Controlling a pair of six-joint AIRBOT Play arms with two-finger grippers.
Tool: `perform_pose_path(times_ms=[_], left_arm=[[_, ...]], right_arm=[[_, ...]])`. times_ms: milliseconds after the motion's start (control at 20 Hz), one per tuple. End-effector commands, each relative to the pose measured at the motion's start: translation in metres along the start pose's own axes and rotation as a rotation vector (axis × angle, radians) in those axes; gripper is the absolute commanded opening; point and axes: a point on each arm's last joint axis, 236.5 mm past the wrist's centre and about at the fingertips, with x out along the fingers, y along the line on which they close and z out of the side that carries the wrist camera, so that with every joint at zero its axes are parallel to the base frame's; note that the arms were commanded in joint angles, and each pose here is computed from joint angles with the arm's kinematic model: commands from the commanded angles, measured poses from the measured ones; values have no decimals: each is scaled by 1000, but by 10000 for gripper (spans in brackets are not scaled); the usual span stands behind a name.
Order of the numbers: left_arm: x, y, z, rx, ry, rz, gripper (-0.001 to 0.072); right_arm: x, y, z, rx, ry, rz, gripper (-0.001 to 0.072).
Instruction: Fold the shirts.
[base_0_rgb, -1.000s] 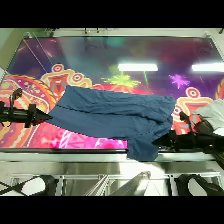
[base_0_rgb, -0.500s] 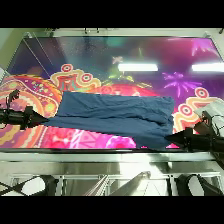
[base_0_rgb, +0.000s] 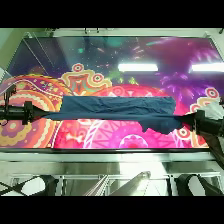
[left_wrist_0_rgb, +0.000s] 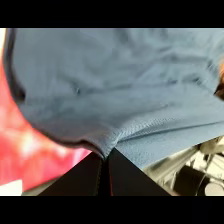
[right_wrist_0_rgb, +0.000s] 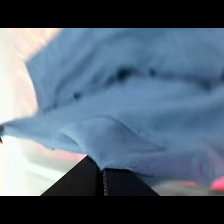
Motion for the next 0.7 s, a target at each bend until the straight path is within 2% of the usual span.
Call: perform_pose_path(times_ms=[0,250,400,650], left_arm=[[5,-16,26,57,-36,-31,24],[45,-24,61,84,59,-23,23],[68,5,78,58,113,65,23],[92,33,104,1,140,66,23]], right_arm=[[9,1,48,20,-136,92,21],[58,-52,70,75,-138,69,21],[81,-74,87,31,-172,60,22],[100,-76,115,-65,-222,79,22]])
